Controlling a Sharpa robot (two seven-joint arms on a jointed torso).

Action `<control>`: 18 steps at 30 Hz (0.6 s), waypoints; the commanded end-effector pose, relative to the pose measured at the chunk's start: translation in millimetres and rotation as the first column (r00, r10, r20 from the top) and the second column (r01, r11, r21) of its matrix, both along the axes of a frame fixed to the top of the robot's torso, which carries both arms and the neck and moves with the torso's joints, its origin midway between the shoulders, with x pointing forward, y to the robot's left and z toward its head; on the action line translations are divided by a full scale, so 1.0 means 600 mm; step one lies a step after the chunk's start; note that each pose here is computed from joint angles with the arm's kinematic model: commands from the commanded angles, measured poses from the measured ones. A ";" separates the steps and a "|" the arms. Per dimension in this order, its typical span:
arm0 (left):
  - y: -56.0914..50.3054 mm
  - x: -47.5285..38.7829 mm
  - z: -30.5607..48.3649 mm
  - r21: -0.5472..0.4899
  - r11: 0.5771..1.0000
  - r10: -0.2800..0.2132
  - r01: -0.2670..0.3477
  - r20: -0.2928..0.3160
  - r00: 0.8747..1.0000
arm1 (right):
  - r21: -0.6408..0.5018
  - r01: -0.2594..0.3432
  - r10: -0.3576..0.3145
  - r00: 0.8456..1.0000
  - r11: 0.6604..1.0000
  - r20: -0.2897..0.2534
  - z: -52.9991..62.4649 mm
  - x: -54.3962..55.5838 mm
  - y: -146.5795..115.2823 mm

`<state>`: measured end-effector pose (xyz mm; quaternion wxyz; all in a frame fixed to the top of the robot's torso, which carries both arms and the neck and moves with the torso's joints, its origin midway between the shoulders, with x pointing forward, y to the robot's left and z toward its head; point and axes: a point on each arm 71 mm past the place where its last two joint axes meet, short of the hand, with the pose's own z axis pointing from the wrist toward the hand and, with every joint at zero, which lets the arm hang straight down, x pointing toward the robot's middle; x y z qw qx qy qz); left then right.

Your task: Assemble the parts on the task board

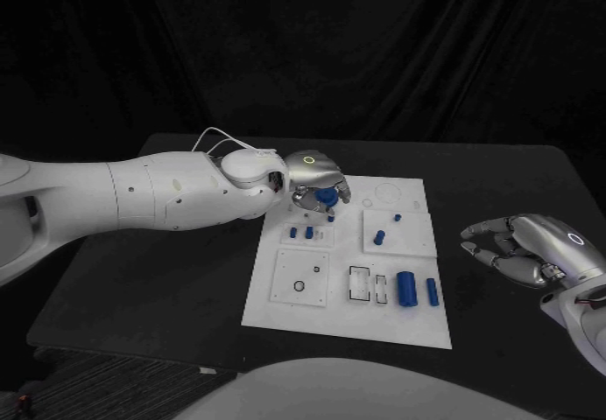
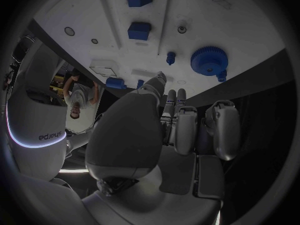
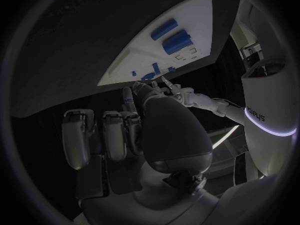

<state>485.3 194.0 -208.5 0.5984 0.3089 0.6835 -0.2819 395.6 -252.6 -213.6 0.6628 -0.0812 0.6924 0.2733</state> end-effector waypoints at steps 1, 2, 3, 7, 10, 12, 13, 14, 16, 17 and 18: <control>-0.003 0.000 -0.004 0.026 1.000 -0.004 0.004 0.009 1.000 | 0.006 -0.002 0.002 1.000 1.000 -0.004 -0.002 -0.001 -0.001; -0.003 0.001 -0.005 0.028 1.000 -0.003 0.003 0.007 1.000 | 0.006 -0.002 0.002 1.000 1.000 -0.004 -0.002 -0.001 -0.001; -0.003 0.001 -0.007 0.029 1.000 -0.002 0.002 0.005 1.000 | 0.007 -0.002 0.002 1.000 1.000 -0.004 -0.002 -0.002 -0.001; -0.003 0.001 -0.012 0.035 0.999 0.002 -0.002 -0.003 1.000 | 0.006 -0.001 0.001 1.000 1.000 -0.006 -0.002 -0.002 -0.002; -0.003 0.001 -0.015 0.038 0.999 0.004 -0.003 -0.009 1.000 | 0.006 0.000 0.000 1.000 1.000 -0.007 -0.003 -0.002 -0.002; -0.003 0.000 -0.017 0.041 0.999 0.004 -0.004 -0.014 1.000 | 0.005 0.000 0.000 1.000 1.000 -0.007 -0.003 -0.002 -0.002; -0.003 0.000 -0.018 0.041 0.999 0.004 -0.004 -0.016 1.000 | 0.005 0.000 0.000 1.000 1.000 -0.008 -0.003 -0.002 -0.002; -0.003 -0.001 -0.018 0.042 0.999 0.004 -0.004 -0.017 1.000 | 0.005 0.000 0.000 1.000 1.000 -0.008 -0.003 -0.002 -0.002; -0.003 -0.002 -0.019 0.043 0.999 0.005 -0.004 -0.020 1.000 | 0.004 0.001 -0.001 1.000 1.000 -0.009 -0.004 -0.002 -0.002; -0.003 -0.002 -0.020 0.044 0.999 0.005 -0.004 -0.022 1.000 | 0.004 0.001 -0.001 1.000 1.000 -0.010 -0.004 -0.002 -0.003; -0.002 -0.002 -0.020 0.046 0.999 0.007 -0.005 -0.025 1.000 | 0.003 0.001 -0.001 1.000 1.000 -0.011 -0.005 -0.002 -0.003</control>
